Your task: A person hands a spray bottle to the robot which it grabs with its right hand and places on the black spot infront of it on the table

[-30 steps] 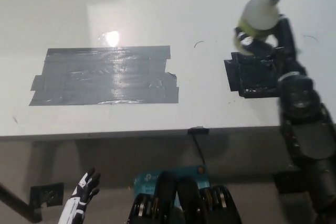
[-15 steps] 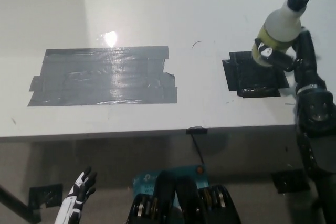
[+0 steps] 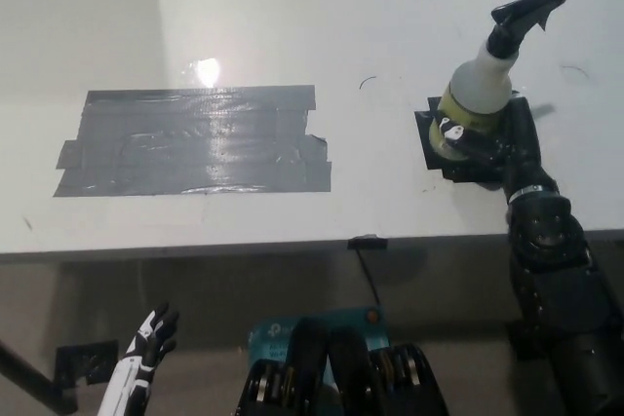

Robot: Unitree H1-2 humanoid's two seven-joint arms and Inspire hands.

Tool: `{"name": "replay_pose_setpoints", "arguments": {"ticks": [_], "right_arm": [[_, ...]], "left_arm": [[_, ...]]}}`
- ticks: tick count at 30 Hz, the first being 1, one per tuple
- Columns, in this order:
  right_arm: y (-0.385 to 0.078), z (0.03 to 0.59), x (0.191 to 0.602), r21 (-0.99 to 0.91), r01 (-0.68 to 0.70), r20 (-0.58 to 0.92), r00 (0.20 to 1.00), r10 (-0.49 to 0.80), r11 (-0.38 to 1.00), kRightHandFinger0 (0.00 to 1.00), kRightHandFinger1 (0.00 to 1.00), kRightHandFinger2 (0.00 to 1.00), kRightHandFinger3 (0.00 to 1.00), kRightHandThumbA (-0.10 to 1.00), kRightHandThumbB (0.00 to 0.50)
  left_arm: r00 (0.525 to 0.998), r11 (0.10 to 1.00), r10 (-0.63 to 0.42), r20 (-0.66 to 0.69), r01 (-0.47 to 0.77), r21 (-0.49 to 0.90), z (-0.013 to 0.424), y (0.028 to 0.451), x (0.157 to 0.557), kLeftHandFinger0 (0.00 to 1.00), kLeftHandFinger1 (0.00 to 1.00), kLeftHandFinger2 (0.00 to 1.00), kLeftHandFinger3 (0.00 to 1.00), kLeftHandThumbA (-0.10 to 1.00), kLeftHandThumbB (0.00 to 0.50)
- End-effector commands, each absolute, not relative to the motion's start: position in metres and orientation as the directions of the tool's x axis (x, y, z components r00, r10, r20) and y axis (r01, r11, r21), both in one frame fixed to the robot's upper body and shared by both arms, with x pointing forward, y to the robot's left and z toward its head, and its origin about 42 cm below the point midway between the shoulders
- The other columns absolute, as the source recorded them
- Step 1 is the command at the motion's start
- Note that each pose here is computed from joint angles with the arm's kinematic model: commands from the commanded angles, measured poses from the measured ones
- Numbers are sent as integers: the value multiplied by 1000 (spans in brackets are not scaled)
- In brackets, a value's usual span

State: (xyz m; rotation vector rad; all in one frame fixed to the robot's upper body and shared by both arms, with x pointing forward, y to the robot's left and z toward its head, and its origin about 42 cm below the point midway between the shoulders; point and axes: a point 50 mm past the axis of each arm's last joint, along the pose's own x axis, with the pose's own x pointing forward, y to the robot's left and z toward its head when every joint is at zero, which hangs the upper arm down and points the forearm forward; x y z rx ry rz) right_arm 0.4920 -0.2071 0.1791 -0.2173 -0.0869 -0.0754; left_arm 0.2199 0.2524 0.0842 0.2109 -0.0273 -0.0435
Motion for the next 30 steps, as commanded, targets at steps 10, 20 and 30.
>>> {"name": "replay_pose_setpoints", "arguments": {"ticks": [10, 20, 30], "right_arm": [[-205, 229, 513, -232, -52, 154, 984, 90, 971, 762, 961, 1000, 1000, 605, 452], [-236, 203, 498, -268, -263, -23, 963, 267, 927, 1000, 1000, 1000, 1000, 672, 500], [-248, 207, 495, -273, -273, -39, 961, 273, 922, 1000, 1000, 1000, 1000, 740, 500]], "left_arm": [[998, 974, -37, 55, 23, 225, 91, 258, 216, 1000, 1000, 1000, 1000, 1000, 49], [998, 980, -51, 30, 44, 196, 83, 252, 207, 1000, 1000, 1000, 1000, 1000, 36], [998, 974, -48, 30, 40, 224, 83, 254, 207, 1000, 1000, 1000, 1000, 1000, 58]]}}
